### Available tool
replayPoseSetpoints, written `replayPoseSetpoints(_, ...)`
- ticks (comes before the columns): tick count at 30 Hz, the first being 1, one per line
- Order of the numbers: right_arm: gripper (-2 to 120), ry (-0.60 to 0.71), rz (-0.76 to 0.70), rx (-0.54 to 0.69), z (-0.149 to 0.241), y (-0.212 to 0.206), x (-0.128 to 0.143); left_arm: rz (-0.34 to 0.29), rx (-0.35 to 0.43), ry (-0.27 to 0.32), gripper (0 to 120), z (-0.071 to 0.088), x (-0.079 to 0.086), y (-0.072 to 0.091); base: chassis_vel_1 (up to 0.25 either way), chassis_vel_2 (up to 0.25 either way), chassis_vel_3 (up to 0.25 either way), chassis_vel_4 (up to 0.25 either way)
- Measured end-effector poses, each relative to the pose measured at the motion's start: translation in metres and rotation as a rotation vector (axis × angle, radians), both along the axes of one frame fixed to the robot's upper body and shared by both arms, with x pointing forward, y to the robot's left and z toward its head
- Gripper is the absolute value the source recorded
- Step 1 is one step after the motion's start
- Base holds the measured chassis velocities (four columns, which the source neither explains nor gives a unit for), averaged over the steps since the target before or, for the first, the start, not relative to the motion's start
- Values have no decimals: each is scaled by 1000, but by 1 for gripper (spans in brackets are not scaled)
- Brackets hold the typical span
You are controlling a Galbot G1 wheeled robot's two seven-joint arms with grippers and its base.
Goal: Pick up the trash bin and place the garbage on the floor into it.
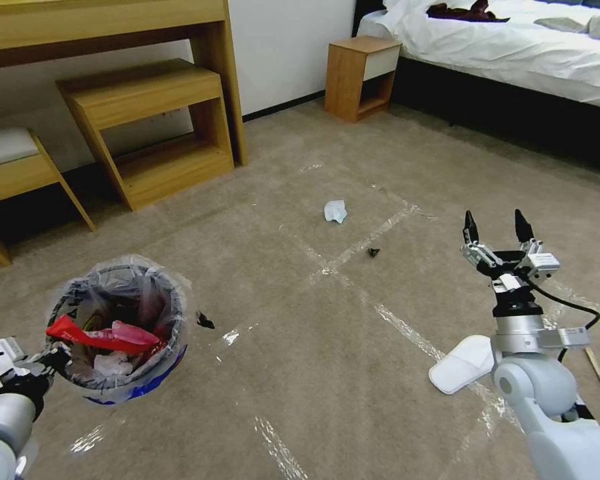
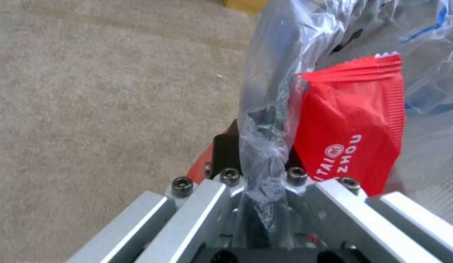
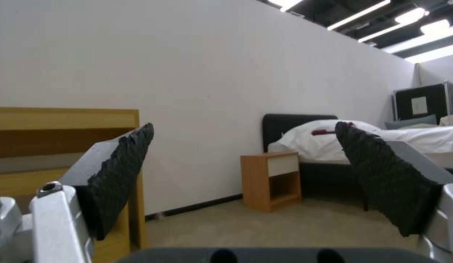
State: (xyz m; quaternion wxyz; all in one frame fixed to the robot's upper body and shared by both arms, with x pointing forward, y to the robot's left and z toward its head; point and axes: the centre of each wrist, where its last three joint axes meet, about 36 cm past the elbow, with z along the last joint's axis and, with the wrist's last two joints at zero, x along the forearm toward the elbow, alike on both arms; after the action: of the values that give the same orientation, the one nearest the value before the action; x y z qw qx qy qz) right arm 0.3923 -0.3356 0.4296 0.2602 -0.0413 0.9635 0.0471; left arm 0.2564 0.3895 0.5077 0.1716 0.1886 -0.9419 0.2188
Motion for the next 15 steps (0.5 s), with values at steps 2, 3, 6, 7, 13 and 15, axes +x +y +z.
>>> replayPoseSetpoints(2,96,3,-1,5,-1,2,0,0,0,-1,1,0,0,0,0,0,0,0)
replayPoseSetpoints(3,96,5,-3,10,-1,4,-1,-1,1,-1,1,0,0,0,0,0,0,0)
replayPoseSetpoints(6,96,14,-10,21,-2,6,-1,-4,3,-2,1,1,0,0,0,0,0,0)
replayPoseSetpoints(7,96,18,-15,25,-2,6,-1,-5,4,-2,1,1,0,0,0,0,0,0)
replayPoseSetpoints(13,95,129,-86,115,-8,4,6,-8,9,4,1,1,0,1,0,0,0,0)
replayPoseSetpoints(15,94,170,-112,151,-11,2,9,-8,9,5,1,1,0,1,0,0,0,0)
